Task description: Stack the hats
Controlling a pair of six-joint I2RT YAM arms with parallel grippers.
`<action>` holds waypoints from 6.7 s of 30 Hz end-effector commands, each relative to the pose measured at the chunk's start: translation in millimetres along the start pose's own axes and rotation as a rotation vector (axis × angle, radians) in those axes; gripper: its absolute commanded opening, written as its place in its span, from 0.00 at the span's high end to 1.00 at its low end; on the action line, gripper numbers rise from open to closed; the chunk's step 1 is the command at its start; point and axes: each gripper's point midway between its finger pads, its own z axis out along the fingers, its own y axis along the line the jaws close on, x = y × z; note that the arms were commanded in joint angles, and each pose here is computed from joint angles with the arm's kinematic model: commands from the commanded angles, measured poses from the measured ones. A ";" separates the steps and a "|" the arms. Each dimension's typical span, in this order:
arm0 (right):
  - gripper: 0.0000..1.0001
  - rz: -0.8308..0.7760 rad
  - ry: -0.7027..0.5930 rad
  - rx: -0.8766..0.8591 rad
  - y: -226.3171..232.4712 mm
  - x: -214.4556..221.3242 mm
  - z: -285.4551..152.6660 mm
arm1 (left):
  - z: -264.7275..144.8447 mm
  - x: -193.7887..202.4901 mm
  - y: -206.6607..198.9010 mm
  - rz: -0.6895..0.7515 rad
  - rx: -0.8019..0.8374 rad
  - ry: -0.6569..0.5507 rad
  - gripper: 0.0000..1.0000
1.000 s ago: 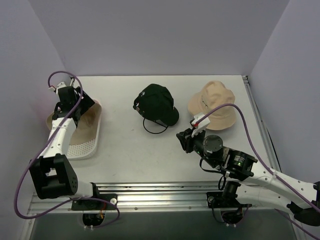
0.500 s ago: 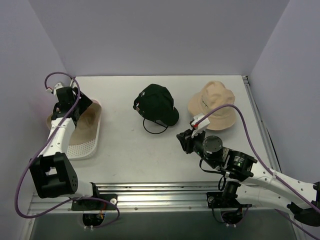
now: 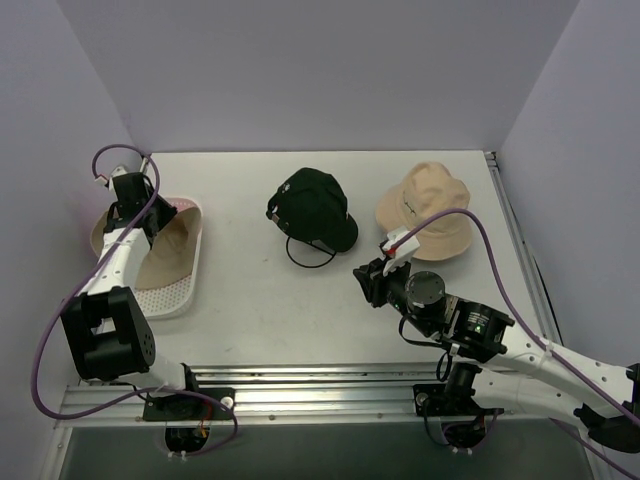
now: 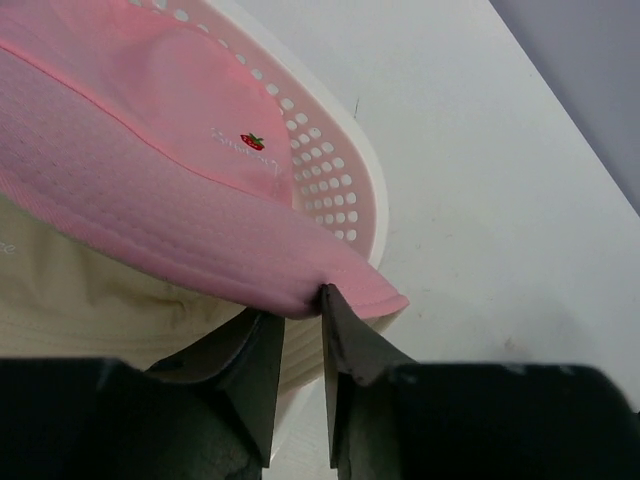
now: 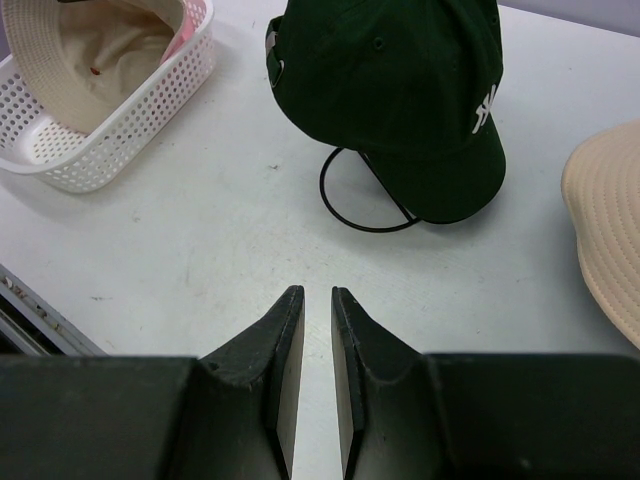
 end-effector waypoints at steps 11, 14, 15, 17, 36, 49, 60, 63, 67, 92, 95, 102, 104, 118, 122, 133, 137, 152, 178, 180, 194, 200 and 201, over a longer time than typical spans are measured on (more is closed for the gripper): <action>0.86 0.013 -0.032 -0.006 1.6 -7.6 -0.5 | -24.2 -45.5 -19.1 0.026 0.071 -0.095 0.98; 0.86 0.013 -0.031 -0.009 2.4 -7.0 0.3 | -43.4 -55.1 -25.4 0.035 0.086 -0.106 0.97; 0.86 0.012 -0.029 -0.005 2.0 -6.7 1.2 | -51.1 -62.5 -31.2 0.046 0.095 -0.120 0.98; 0.86 0.011 -0.026 -0.009 3.1 -6.4 2.0 | -67.3 -72.6 -34.3 0.057 0.090 -0.142 0.98; 0.75 0.087 -0.125 -0.246 52.0 -94.1 -28.3 | -261.8 -70.5 -124.7 0.246 0.636 -0.076 0.97; 0.44 0.021 -0.166 -0.484 111.9 -164.8 -33.3 | -389.4 0.4 -134.0 0.318 1.038 0.031 0.98; 0.27 -0.053 -0.127 -0.628 136.9 -156.4 2.6 | -432.0 51.7 -128.0 0.284 1.256 0.213 0.98; 0.21 -0.011 -0.087 -0.666 110.7 -147.2 23.7 | -434.2 62.2 -128.8 0.323 1.289 0.268 0.98; 0.20 0.035 -0.096 -0.760 90.5 -141.2 27.3 | -443.3 80.0 -129.9 0.412 1.363 0.353 0.98; 0.31 0.181 -0.052 -0.830 87.2 -86.8 15.4 | -454.6 98.5 -145.9 0.519 1.531 0.494 0.98; 0.32 0.205 -0.058 -0.853 90.7 -87.7 18.4 | -453.8 100.2 -147.6 0.518 1.545 0.511 0.98; 0.34 0.220 -0.064 -0.888 98.8 -85.4 21.9 | -450.8 105.2 -150.3 0.528 1.573 0.538 0.97; 0.37 0.225 -0.056 -0.882 99.3 -82.6 23.9 | -452.0 107.2 -151.4 0.532 1.590 0.557 0.98; 0.93 0.217 -0.025 -0.810 88.6 -69.4 29.9 | -444.0 107.2 -158.2 0.528 1.589 0.570 0.98; 1.00 0.200 -0.064 -0.779 84.2 -81.4 19.2 | -434.3 107.8 -160.6 0.529 1.558 0.550 0.97; 1.00 0.103 -0.093 -0.195 -6.3 -111.0 1.3 | -402.0 90.8 -172.9 0.512 1.360 0.385 0.42; 1.00 0.100 -0.127 0.062 -52.0 -129.3 -29.3 | -370.8 84.5 -177.3 0.488 1.194 0.307 0.23; 1.00 -0.014 -0.120 0.863 -173.9 -172.4 -127.1 | -326.6 151.8 -198.2 0.557 0.907 0.195 0.06; 1.00 -0.168 0.068 1.153 -232.1 -156.2 -75.5 | -283.6 157.6 -187.5 0.581 0.796 -0.077 0.06; 1.00 -0.161 0.062 1.174 -237.3 -158.2 -81.7 | -284.4 154.0 -179.5 0.555 0.810 -0.109 0.06; 1.00 -0.277 0.132 1.086 -259.5 -161.4 -19.1 | -287.2 163.4 -170.2 0.584 0.874 -0.120 0.06; 1.00 -0.356 0.207 1.053 -270.1 -169.4 21.2 | -288.3 163.0 -166.9 0.575 0.877 -0.122 0.06; 1.00 -0.379 0.236 1.046 -273.1 -166.0 30.9 | -287.9 162.3 -166.0 0.574 0.873 -0.124 0.06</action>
